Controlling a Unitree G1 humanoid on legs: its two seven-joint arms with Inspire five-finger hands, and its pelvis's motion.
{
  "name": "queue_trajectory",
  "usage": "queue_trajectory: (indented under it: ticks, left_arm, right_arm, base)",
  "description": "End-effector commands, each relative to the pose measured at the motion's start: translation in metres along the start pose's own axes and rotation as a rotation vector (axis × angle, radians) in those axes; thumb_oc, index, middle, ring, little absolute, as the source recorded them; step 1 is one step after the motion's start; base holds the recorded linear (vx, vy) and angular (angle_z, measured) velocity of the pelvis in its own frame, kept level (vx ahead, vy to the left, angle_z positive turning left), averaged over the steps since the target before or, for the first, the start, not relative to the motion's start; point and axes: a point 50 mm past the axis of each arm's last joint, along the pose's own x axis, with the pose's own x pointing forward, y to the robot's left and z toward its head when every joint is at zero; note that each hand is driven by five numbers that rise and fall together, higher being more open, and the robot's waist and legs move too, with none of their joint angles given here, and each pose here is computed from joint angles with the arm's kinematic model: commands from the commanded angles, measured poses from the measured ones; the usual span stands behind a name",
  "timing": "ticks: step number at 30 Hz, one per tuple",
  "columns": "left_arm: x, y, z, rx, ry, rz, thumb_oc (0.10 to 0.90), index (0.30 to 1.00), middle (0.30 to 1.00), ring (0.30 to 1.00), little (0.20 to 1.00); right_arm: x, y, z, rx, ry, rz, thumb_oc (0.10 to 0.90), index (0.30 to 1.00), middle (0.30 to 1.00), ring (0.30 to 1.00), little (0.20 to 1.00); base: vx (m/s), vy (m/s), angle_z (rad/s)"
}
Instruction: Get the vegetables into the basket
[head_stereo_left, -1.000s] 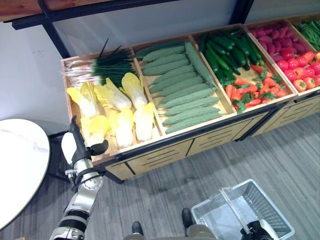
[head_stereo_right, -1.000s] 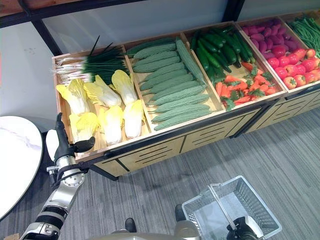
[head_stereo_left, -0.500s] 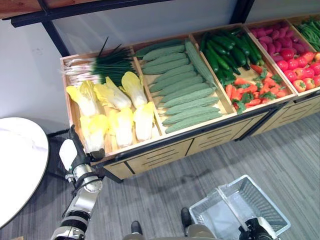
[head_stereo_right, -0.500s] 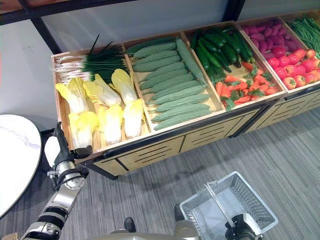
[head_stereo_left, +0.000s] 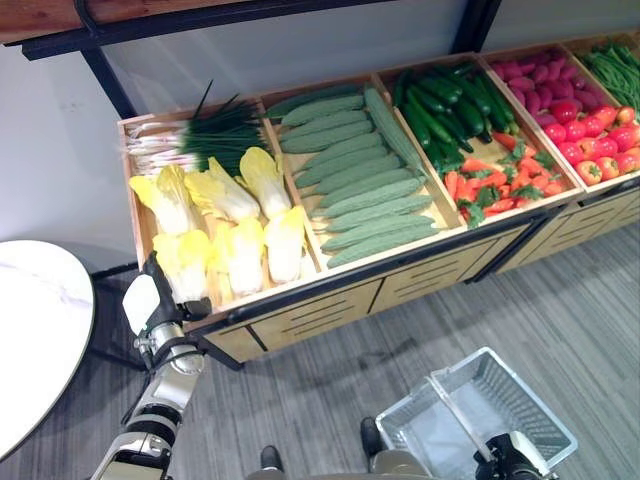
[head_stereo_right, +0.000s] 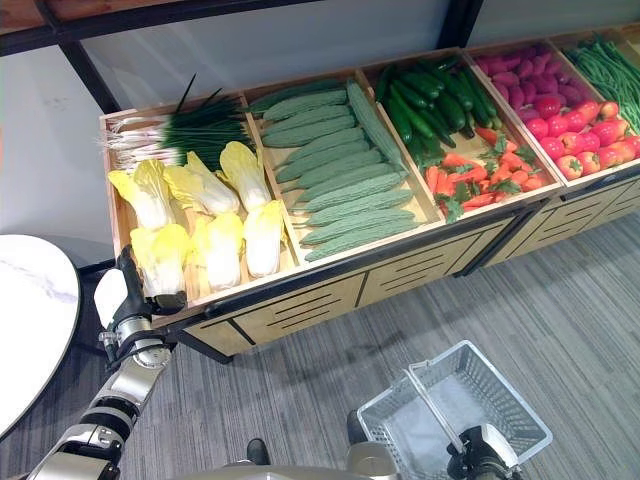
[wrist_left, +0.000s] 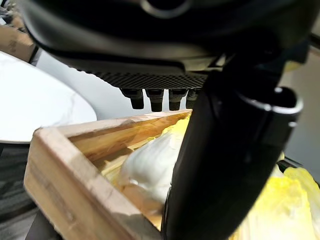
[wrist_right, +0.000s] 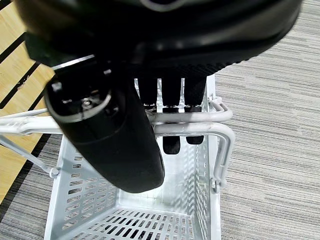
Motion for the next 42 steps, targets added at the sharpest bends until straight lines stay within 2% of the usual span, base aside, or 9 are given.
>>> queue_trajectory:
  ticks: [1, 3, 5, 6, 16, 24, 37, 41, 42]
  left_arm:
    - [0.029, 0.018, 0.019, 0.081, -0.065, 0.069, 0.837, 0.912, 0.912, 0.912, 0.912]
    - [0.031, 0.019, 0.015, 0.093, -0.038, 0.066, 0.747, 0.786, 0.786, 0.786, 0.786]
    - [0.031, 0.017, 0.005, 0.111, 0.022, 0.051, 0.473, 0.402, 0.402, 0.402, 0.402]
    - [0.030, 0.014, -0.001, 0.107, 0.059, 0.036, 0.400, 0.300, 0.300, 0.300, 0.300]
    - [0.025, 0.014, -0.010, -0.169, 0.229, 0.123, 0.400, 0.300, 0.300, 0.300, 0.300]
    - [0.030, 0.058, 0.068, -0.439, -0.132, 0.344, 0.400, 0.300, 0.300, 0.300, 0.300]
    - [-0.030, 0.100, 0.143, -0.701, -0.670, 0.283, 0.400, 0.300, 0.300, 0.300, 0.300]
    - [-0.046, 0.104, 0.151, -0.978, -0.730, 0.088, 0.400, 0.300, 0.300, 0.300, 0.300]
    - [-0.051, 0.102, 0.154, -1.126, -0.736, -0.057, 0.400, 0.300, 0.300, 0.300, 0.300]
  right_arm:
    - [0.003, -0.011, 0.004, -0.070, -0.036, -0.045, 0.400, 0.300, 0.300, 0.300, 0.300]
    - [0.004, -0.012, 0.004, -0.075, -0.037, -0.043, 0.400, 0.300, 0.300, 0.300, 0.300]
    - [0.004, -0.012, 0.007, -0.083, -0.050, -0.037, 0.400, 0.300, 0.300, 0.300, 0.300]
    - [0.005, -0.013, 0.008, -0.085, -0.050, -0.037, 0.400, 0.300, 0.300, 0.300, 0.300]
    - [0.005, -0.011, 0.006, -0.098, -0.033, -0.024, 0.400, 0.300, 0.300, 0.300, 0.300]
    - [0.002, -0.007, -0.002, -0.073, -0.012, -0.017, 0.400, 0.300, 0.300, 0.300, 0.300]
    - [-0.003, 0.004, -0.008, -0.007, 0.020, 0.009, 0.400, 0.300, 0.300, 0.300, 0.300]
    - [-0.003, 0.003, -0.009, 0.011, 0.030, 0.008, 0.400, 0.300, 0.300, 0.300, 0.300]
    - [-0.002, 0.001, -0.009, 0.014, 0.032, 0.004, 0.400, 0.300, 0.300, 0.300, 0.300]
  base:
    - [0.01, 0.003, -0.05]
    - [0.00, -0.001, -0.04]
    - [0.00, 0.000, 0.00]
    - [0.00, 0.000, 0.00]
    - [0.00, 0.001, -0.02]
    - [-0.01, -0.006, 0.02]
    - [-0.03, -0.005, 0.06]
    - [-0.01, 0.002, 0.00]
    - [-0.03, 0.014, 0.05]
